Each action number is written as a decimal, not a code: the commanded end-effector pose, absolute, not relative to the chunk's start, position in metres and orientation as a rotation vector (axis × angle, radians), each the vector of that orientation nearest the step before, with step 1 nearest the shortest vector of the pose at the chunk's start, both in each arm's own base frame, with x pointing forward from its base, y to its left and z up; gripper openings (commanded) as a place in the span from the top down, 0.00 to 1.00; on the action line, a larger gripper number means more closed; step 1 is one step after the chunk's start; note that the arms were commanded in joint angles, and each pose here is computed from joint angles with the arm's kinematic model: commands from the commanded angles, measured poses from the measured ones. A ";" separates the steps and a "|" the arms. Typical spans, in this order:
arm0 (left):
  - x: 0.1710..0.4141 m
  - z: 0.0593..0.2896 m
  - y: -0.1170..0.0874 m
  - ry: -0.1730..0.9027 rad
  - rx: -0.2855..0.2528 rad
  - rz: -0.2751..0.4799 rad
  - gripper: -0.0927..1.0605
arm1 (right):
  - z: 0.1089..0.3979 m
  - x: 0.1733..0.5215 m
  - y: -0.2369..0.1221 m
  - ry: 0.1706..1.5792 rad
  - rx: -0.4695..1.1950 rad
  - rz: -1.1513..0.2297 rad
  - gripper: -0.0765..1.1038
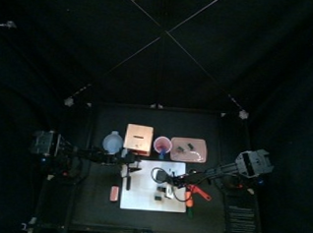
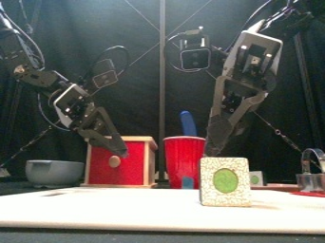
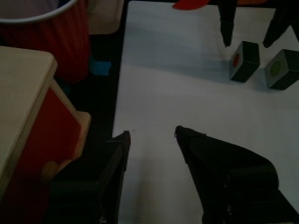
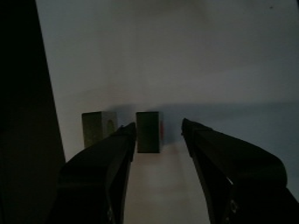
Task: Place sushi on board then cut the sushi with the knife then place the pieces on the plate
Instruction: Place the 4 sushi pieces on the plate
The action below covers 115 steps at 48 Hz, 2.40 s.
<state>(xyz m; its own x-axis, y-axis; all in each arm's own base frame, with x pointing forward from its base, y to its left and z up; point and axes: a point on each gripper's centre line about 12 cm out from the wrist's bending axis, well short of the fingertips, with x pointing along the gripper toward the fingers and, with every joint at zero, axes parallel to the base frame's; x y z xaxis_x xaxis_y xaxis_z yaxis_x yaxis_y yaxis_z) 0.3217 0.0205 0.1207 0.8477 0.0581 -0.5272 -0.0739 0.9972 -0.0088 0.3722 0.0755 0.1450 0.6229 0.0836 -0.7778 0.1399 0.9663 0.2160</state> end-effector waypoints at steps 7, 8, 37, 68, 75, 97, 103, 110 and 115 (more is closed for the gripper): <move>0.325 0.125 0.021 0.536 -0.028 0.071 0.20 | 0.149 0.381 0.082 0.885 0.295 -0.025 0.24; 0.325 0.126 0.021 0.535 -0.027 0.070 0.20 | 0.148 0.381 0.082 0.888 0.295 -0.025 0.24; 0.325 0.125 0.020 0.536 -0.028 0.069 0.20 | 0.140 0.380 0.068 0.927 0.291 -0.072 0.46; 0.327 0.127 0.021 0.530 -0.028 0.071 0.20 | 0.159 0.262 -0.071 1.046 0.456 -0.549 0.44; 0.327 0.127 0.021 0.530 -0.029 0.071 0.20 | 0.145 0.247 -0.092 1.076 0.492 -0.631 0.44; 0.327 0.127 0.021 0.530 -0.030 0.073 0.20 | 0.126 0.242 -0.111 1.055 0.506 -0.665 0.31; 0.327 0.127 0.021 0.530 -0.030 0.073 0.20 | 0.125 0.242 -0.110 1.057 0.508 -0.665 0.26; 0.327 0.127 0.021 0.530 -0.030 0.073 0.20 | 0.139 0.244 -0.110 1.019 0.504 -0.660 0.25; 0.327 0.127 0.021 0.530 -0.030 0.073 0.20 | 0.154 0.247 -0.109 0.973 0.498 -0.650 0.25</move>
